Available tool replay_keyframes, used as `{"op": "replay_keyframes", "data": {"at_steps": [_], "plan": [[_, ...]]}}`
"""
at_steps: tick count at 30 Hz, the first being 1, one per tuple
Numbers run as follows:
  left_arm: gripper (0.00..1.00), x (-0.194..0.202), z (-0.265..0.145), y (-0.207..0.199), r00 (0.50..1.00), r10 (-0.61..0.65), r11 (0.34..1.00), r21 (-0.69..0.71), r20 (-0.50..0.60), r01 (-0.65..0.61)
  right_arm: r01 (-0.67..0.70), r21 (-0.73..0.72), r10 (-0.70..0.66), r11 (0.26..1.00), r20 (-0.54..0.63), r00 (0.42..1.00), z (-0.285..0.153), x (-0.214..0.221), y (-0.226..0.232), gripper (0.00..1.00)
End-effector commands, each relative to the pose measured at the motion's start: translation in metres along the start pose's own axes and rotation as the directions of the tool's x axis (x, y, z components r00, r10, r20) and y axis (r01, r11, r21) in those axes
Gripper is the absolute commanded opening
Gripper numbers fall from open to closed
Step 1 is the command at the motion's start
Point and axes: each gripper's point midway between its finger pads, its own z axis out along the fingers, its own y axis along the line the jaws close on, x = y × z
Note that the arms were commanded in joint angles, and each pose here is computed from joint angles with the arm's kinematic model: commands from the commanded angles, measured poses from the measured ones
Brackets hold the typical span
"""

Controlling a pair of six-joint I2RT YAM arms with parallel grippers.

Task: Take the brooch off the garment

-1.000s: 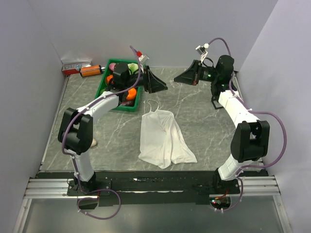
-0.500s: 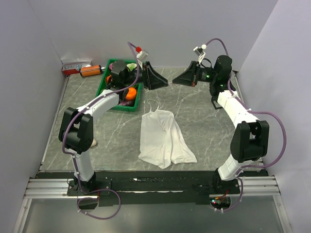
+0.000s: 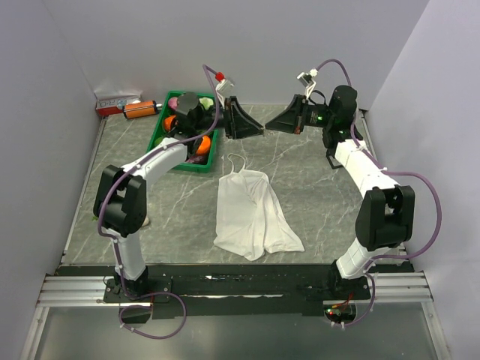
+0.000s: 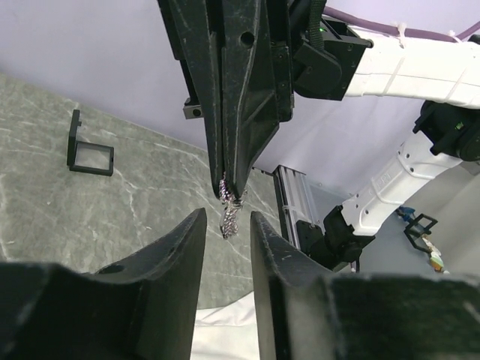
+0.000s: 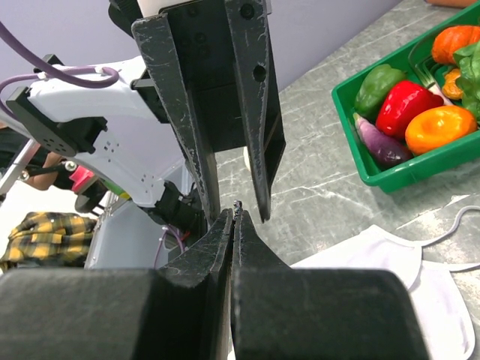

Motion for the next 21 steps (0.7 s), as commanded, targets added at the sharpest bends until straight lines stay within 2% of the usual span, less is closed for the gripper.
{"op": "replay_keyframes", "data": {"at_steps": [1,7,21], "plan": [[0.32,-0.0131,0.0068,-0.0153,0.997,0.083,0.994,0.063,0.004,-0.083,0.057,-0.033,-0.057,0.998,-0.006,0.998,0.0049,-0.0073,0.0100,0.00],[0.13,-0.0109,0.0068,-0.0182,0.995,0.096,0.992,0.083,-0.007,-0.095,0.060,-0.031,-0.060,0.998,-0.004,0.998,0.0053,-0.0085,0.0092,0.00],[0.12,-0.0088,-0.0012,-0.0229,0.995,0.101,0.990,0.103,-0.023,-0.098,0.055,-0.027,-0.055,0.998,-0.004,0.998,0.0060,-0.0098,0.0067,0.00]]}}
